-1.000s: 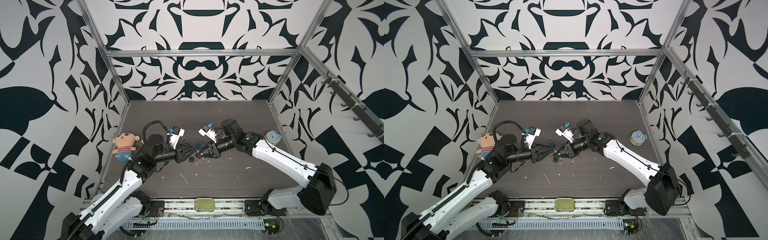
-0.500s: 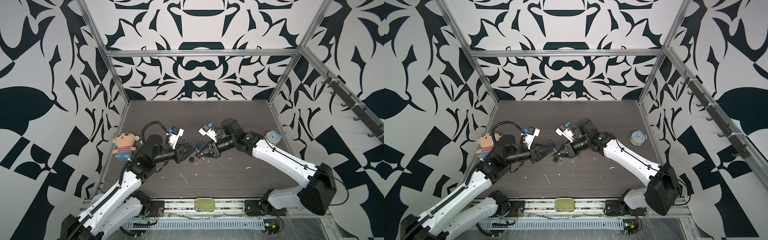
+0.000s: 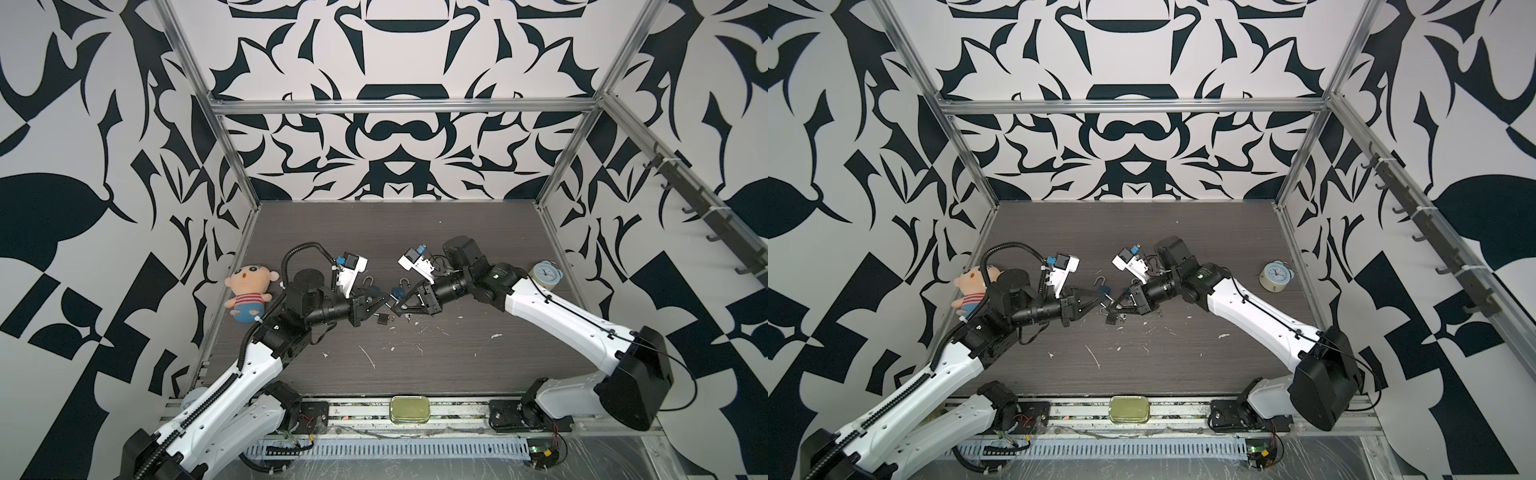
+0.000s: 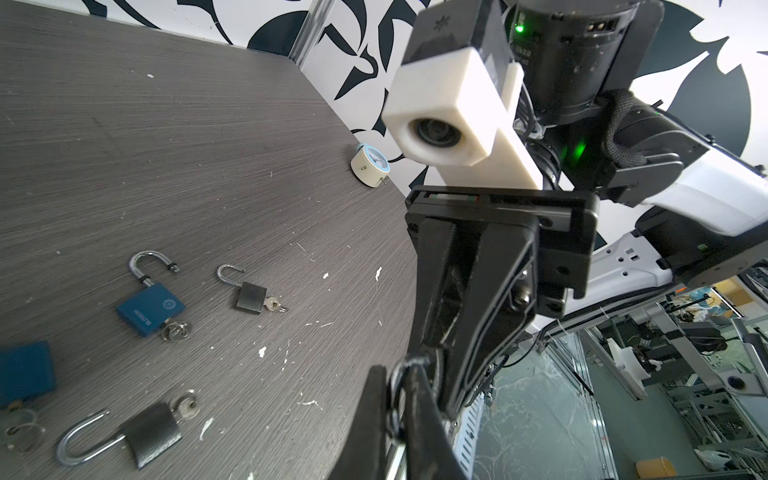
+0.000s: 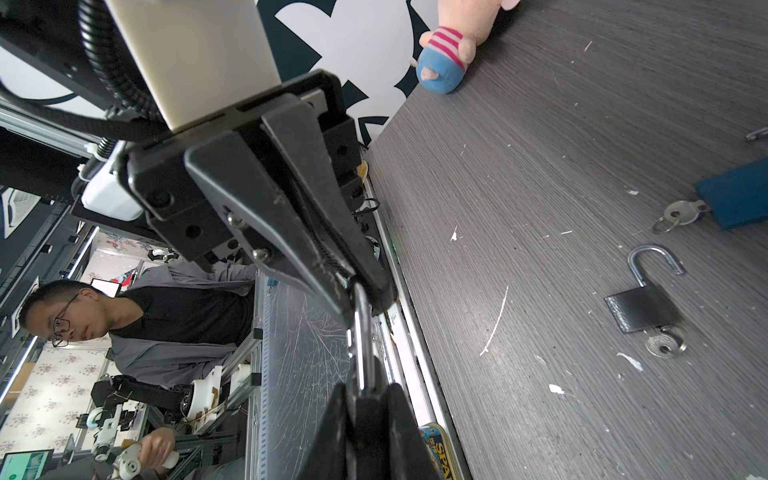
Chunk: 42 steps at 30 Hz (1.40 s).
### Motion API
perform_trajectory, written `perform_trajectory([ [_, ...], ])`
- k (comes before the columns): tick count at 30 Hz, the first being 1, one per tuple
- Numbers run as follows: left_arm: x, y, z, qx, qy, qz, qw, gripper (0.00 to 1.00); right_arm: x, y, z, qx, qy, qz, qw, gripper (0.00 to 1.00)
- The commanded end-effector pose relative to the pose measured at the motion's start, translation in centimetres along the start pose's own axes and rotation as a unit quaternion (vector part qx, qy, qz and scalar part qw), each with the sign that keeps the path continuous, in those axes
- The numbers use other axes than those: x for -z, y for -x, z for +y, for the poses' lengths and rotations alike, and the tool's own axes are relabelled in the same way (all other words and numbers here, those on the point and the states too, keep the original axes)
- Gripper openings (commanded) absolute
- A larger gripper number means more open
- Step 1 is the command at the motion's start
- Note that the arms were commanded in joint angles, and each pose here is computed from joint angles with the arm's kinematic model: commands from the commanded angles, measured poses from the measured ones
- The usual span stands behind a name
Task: Lock with the key
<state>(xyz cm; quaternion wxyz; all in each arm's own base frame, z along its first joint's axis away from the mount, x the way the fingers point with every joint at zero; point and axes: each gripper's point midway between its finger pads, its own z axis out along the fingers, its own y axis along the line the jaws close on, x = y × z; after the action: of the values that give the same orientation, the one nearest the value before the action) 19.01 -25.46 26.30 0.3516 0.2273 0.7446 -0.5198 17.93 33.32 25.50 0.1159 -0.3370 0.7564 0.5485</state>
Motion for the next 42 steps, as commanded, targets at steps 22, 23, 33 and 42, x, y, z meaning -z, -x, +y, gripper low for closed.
perform_trajectory([
  [22, -1.2, -1.3, 1.7, 0.018, 0.012, 0.019, 1.0, 0.0, 2.2, 1.7, 7.2, 0.059, 0.115, -0.04, 0.991, 0.0],
  [23, -1.2, -1.3, 1.7, 0.019, 0.012, 0.019, 1.0, 0.0, 2.2, 1.7, 7.1, 0.059, 0.114, -0.041, 0.991, 0.0],
  [33, -1.3, -2.2, 1.6, 0.039, -0.002, 0.031, 0.999, 0.0, 2.3, 2.7, 7.4, 0.068, 0.114, -0.06, 0.989, 0.0],
  [42, -1.2, -3.9, 1.5, 0.064, -0.016, 0.048, 0.997, 0.0, 2.2, 3.9, 7.1, 0.077, 0.104, -0.081, 0.988, 0.0],
])
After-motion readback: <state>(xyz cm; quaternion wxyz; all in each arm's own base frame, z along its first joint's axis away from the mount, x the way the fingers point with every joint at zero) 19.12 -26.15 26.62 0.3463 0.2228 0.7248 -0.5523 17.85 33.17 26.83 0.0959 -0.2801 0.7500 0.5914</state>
